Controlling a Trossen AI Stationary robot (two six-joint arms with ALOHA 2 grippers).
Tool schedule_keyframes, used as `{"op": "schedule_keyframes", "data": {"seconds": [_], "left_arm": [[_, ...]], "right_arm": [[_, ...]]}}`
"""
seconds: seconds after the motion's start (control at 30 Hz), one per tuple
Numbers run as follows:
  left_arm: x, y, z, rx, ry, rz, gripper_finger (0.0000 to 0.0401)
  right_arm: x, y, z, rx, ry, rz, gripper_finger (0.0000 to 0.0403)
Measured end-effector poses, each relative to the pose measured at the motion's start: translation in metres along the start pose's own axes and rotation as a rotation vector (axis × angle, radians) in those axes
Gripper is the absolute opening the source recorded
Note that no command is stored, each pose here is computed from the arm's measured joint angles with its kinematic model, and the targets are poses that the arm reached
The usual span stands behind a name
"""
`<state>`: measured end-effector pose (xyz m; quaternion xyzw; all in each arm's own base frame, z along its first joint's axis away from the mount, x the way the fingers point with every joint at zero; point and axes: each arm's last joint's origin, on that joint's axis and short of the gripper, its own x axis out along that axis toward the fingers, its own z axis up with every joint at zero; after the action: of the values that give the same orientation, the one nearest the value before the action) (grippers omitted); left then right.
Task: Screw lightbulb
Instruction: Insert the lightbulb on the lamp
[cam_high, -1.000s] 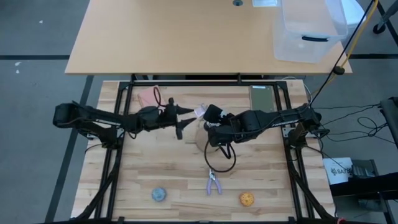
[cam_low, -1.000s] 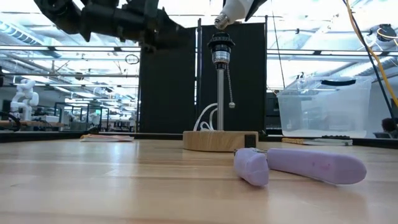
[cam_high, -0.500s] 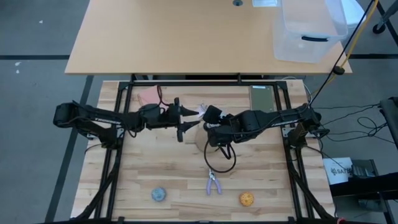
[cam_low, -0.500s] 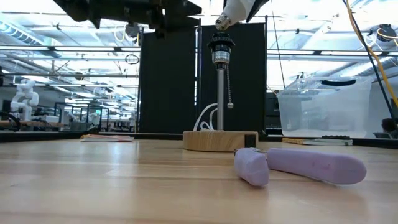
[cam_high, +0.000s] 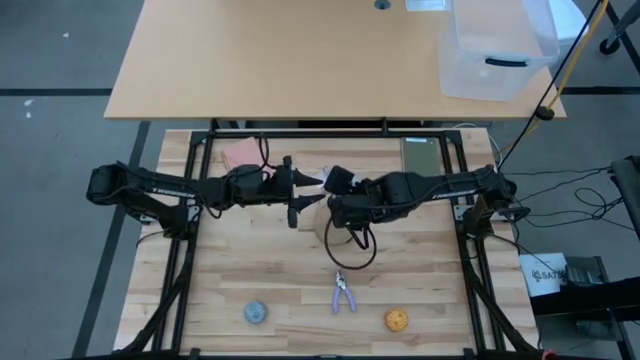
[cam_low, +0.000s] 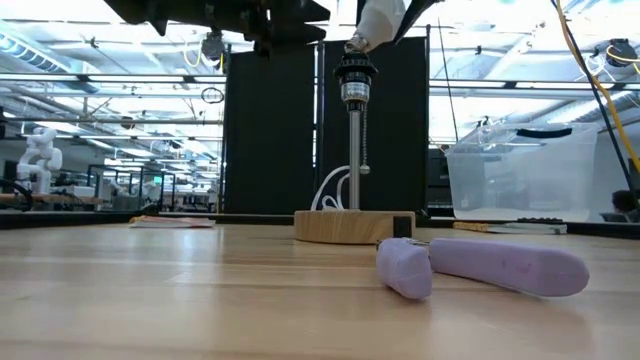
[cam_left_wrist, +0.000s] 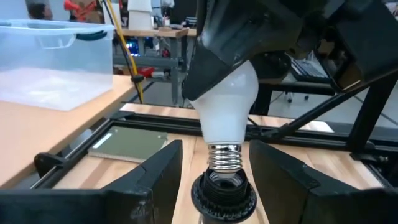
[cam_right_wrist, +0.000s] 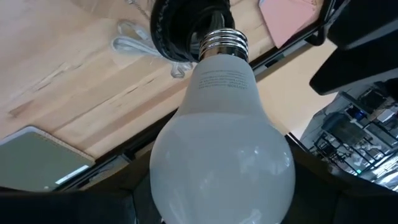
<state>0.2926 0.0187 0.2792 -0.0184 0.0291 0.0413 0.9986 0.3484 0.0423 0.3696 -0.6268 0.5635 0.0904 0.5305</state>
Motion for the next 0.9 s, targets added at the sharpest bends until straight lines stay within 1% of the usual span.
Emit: {"op": "schedule_keyframes", "data": {"seconds": [0.2,0.47,0.9], "left_arm": [[0.002,0.0001,-0.0043,-0.004,0.026,0.001,0.019],[0.0021,0.0002,-0.0046,-0.006,0.029,0.001,0.019],[0.002,0.0002,-0.0054,-0.007,0.036,0.001,0.019]], "right_arm": [[0.0043,-0.0005,0.0042,-0.055,-0.011,0.013,0.0247],[0.0095,-0.0016,0.0086,-0.087,-0.004,0.017,0.0247],[0.0099,-0.0031,0.0098,-0.079,-0.015,0.008,0.0247]]}}
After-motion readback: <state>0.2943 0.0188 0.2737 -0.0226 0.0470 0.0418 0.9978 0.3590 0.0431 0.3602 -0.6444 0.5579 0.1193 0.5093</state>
